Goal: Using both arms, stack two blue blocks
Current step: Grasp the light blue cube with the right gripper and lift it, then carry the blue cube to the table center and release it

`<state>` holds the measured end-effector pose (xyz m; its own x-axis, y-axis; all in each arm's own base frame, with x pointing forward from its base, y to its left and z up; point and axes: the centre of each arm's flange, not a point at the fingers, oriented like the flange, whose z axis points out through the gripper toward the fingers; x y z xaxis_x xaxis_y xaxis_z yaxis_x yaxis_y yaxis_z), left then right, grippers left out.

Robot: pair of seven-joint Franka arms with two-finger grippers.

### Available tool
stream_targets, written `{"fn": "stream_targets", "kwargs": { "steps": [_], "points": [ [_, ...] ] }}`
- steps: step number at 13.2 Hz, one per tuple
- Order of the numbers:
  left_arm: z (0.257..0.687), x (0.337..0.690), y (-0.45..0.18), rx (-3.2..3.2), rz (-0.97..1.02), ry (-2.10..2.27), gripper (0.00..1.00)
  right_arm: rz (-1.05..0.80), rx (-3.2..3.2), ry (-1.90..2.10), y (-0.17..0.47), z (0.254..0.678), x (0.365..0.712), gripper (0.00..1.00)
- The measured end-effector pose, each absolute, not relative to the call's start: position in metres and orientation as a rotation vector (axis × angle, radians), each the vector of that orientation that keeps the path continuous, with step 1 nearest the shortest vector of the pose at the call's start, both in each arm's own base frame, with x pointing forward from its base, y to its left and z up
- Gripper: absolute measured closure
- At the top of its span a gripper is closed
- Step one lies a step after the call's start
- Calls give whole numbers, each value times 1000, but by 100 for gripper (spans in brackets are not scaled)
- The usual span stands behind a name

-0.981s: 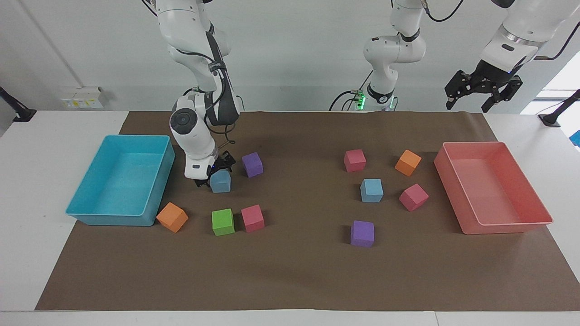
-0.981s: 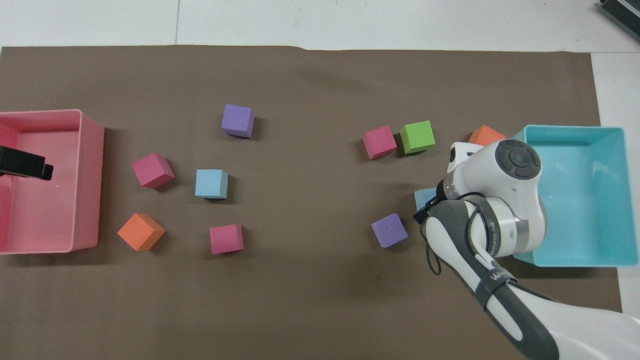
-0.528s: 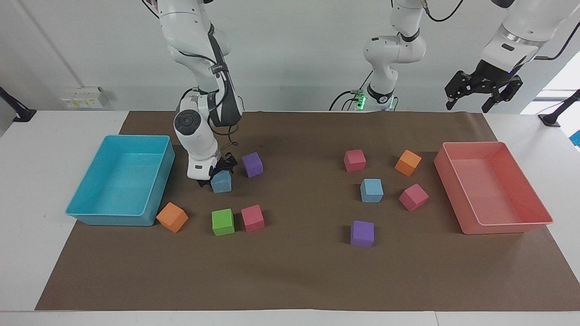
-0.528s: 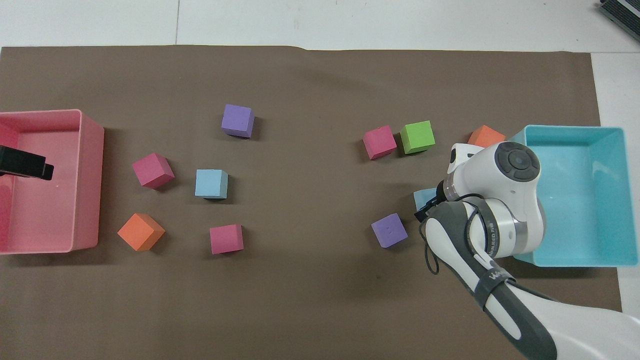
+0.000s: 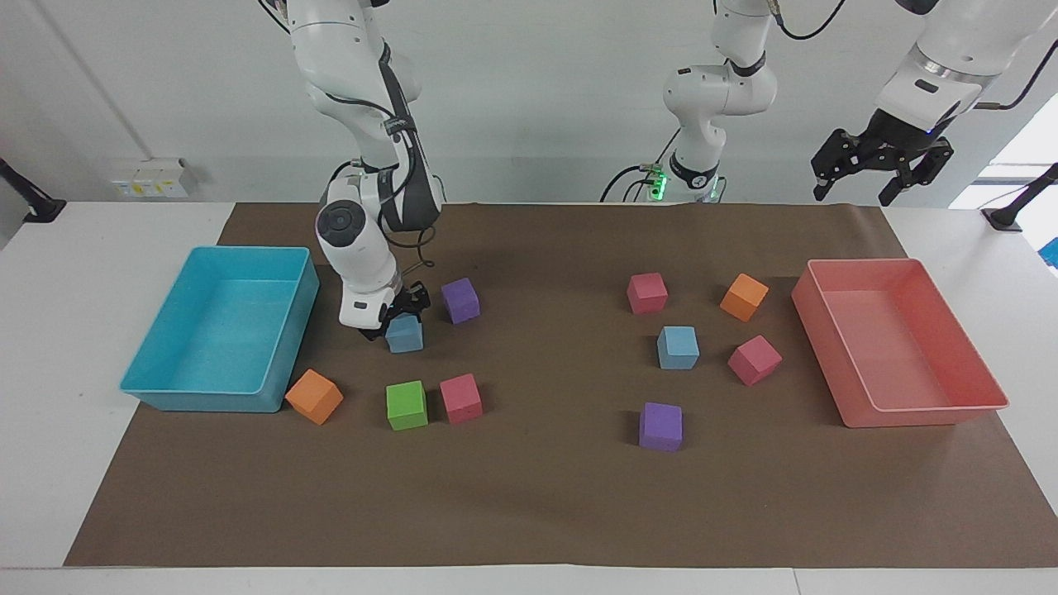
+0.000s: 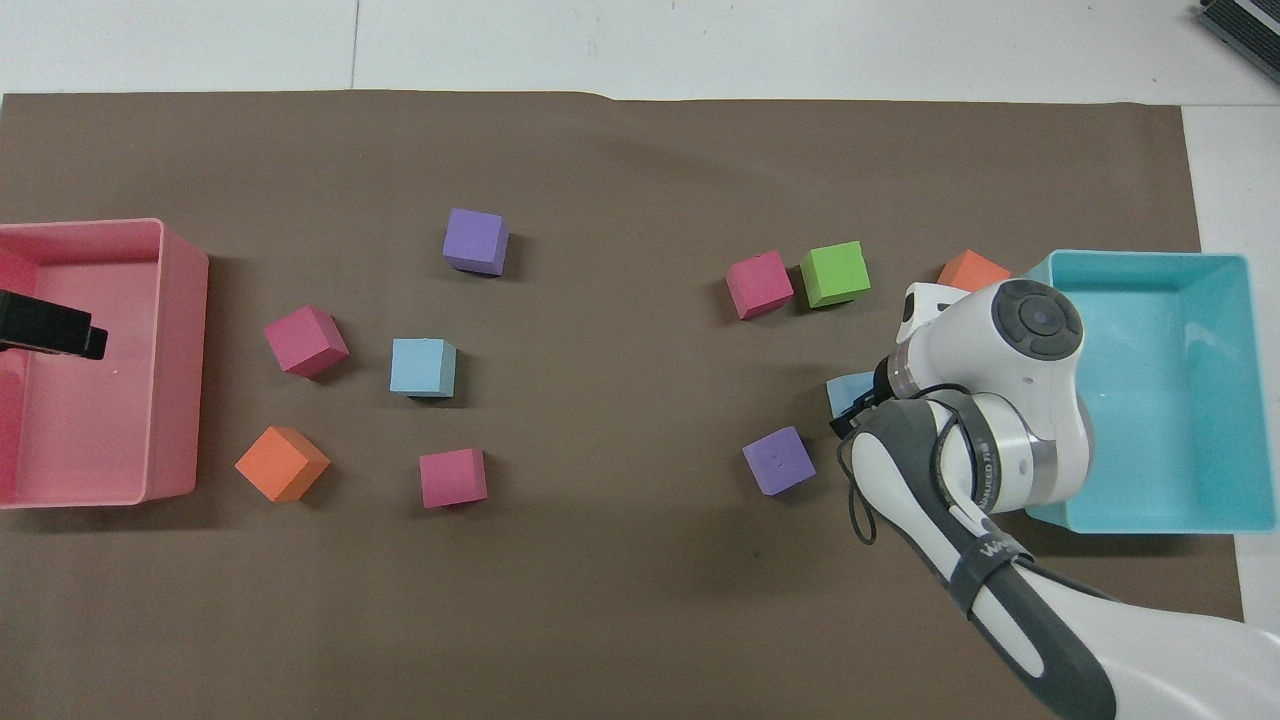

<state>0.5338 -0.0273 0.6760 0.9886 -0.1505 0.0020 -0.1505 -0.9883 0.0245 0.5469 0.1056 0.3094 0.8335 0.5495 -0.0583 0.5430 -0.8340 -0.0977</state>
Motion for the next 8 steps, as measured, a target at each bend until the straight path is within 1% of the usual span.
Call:
{"fn": "stream_targets", "kwargs": {
  "steps": [2,5,8],
  "points": [
    [676,534,-27,3108,0,-235,0,124,-2947,-819,105,333,556,35],
    [676,534,-27,3108,1,-236,0,111,-2976,-687,106,384,568,35],
    [676,534,-27,3108,1,-236,0,116,-2997,-584,113,411,573,35]
  ]
}}
